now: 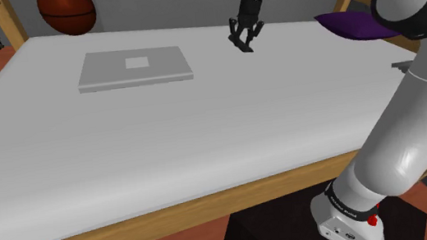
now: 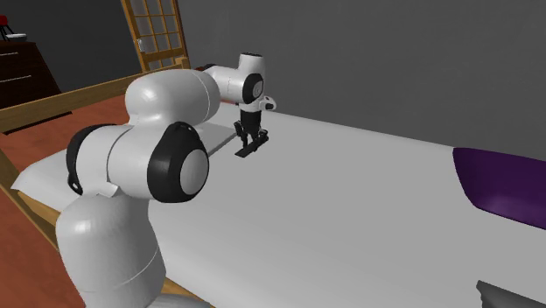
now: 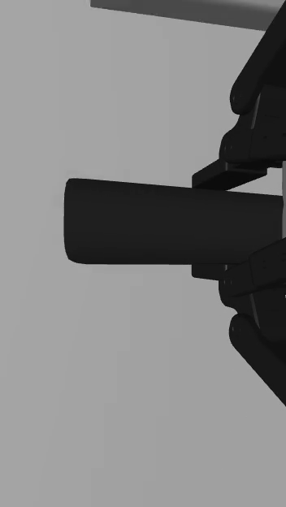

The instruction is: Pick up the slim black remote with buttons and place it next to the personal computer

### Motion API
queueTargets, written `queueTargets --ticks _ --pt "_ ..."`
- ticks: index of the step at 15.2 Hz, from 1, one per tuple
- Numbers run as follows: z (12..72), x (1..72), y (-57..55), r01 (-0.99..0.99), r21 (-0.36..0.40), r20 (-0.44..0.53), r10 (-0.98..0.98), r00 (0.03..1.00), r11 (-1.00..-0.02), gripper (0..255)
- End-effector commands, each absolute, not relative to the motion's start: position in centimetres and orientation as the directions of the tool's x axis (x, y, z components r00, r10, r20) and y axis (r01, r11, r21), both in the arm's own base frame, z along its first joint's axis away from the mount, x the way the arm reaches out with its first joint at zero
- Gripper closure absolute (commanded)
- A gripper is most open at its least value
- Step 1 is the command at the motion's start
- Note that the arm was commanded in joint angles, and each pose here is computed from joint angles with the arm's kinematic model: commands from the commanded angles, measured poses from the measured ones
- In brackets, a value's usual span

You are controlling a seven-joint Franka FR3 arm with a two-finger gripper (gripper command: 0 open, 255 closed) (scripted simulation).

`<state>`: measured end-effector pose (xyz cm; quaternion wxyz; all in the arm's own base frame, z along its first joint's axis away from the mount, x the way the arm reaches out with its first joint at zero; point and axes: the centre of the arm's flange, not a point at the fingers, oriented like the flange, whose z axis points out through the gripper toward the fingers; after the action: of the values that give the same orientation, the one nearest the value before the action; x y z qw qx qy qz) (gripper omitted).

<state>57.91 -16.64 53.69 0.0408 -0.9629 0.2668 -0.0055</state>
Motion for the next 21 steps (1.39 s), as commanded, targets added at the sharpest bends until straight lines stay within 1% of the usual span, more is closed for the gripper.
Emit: queueTargets --ticks 1,19,21 --pt "53.7 57.6 -14.1 -0.514 -0.081 -0.011 -0.515 0.857 -0.854 255" --pt "53.7 55.0 9.5 -0.514 -0.081 -0.011 -0.515 0.857 -0.854 255" --pt "53.2 55.0 10.0 -0.514 -0.081 -0.011 -0.515 0.857 -0.854 255"
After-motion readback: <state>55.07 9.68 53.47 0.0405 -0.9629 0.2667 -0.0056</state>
